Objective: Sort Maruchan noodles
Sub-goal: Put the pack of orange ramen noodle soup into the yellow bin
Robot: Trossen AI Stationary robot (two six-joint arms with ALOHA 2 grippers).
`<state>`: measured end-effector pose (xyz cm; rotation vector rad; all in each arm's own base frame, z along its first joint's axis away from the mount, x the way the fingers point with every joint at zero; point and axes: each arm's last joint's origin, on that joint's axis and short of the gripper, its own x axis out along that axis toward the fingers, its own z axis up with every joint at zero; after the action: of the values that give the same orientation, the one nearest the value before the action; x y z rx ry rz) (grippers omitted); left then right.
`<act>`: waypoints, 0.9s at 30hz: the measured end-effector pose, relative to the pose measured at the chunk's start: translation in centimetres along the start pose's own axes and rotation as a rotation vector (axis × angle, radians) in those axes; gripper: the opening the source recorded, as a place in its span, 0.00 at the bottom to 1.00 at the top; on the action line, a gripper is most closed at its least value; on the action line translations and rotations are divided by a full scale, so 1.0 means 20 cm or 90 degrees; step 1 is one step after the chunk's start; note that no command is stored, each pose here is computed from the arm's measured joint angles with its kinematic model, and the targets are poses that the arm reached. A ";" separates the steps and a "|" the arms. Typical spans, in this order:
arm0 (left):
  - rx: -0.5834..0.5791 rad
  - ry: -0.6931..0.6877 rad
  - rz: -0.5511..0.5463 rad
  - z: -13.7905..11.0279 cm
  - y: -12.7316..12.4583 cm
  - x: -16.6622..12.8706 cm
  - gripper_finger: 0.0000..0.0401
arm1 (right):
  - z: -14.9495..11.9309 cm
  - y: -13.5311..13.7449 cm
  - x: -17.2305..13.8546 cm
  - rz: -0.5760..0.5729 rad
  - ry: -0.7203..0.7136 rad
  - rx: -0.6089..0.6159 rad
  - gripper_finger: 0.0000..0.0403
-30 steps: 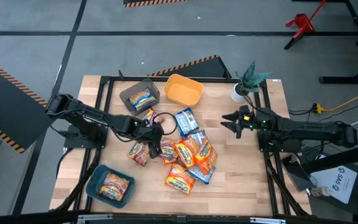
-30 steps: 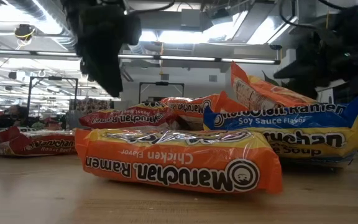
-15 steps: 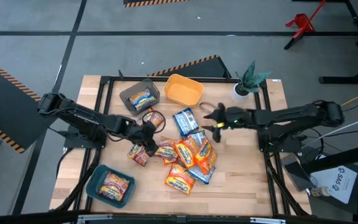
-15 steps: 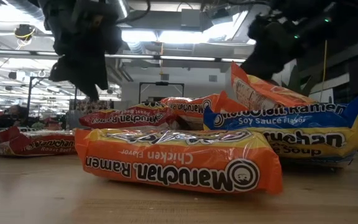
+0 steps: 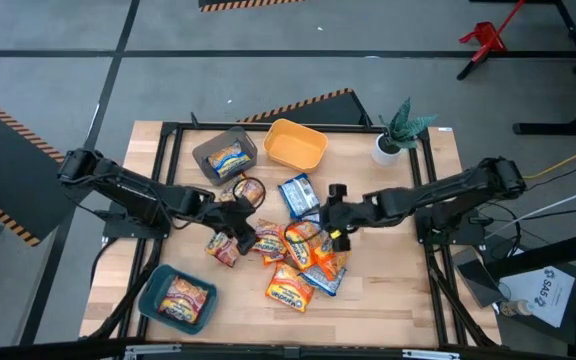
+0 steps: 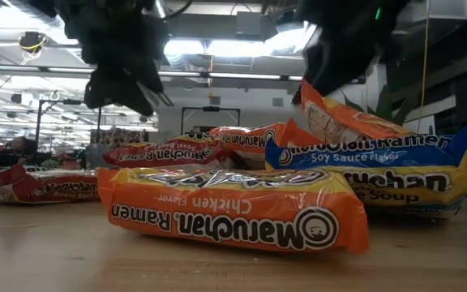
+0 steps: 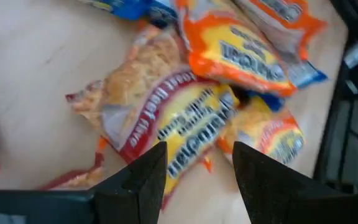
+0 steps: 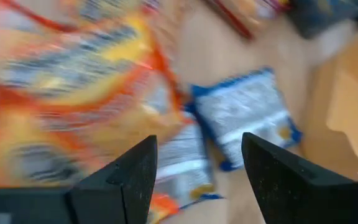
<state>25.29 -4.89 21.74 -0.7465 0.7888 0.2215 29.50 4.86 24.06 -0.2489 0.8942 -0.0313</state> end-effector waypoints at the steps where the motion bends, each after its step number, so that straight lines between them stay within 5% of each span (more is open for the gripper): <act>1: 0.009 -0.006 -0.021 0.01 -0.01 0.00 0.44 | 0.03 0.00 -0.03 0.034 -0.009 0.012 0.55; 5: 0.018 -0.101 -0.103 0.07 -0.08 -0.01 0.44 | 0.03 0.01 -0.09 0.084 0.043 0.082 0.55; 12: 0.045 -0.216 -0.176 0.21 -0.09 0.05 0.44 | -0.17 0.18 -0.13 0.023 0.219 0.112 0.55; 19: 0.000 -0.178 -0.185 0.35 -0.02 0.18 0.44 | -0.28 0.44 -0.19 -0.054 0.163 0.152 0.55; 27: -0.006 -0.112 -0.223 0.47 -0.03 0.34 0.44 | -0.38 0.53 -0.16 -0.089 0.104 0.243 0.55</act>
<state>35.52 0.51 21.53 -0.8476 0.4805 -0.0248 20.75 13.96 19.64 0.0489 1.0124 -0.3535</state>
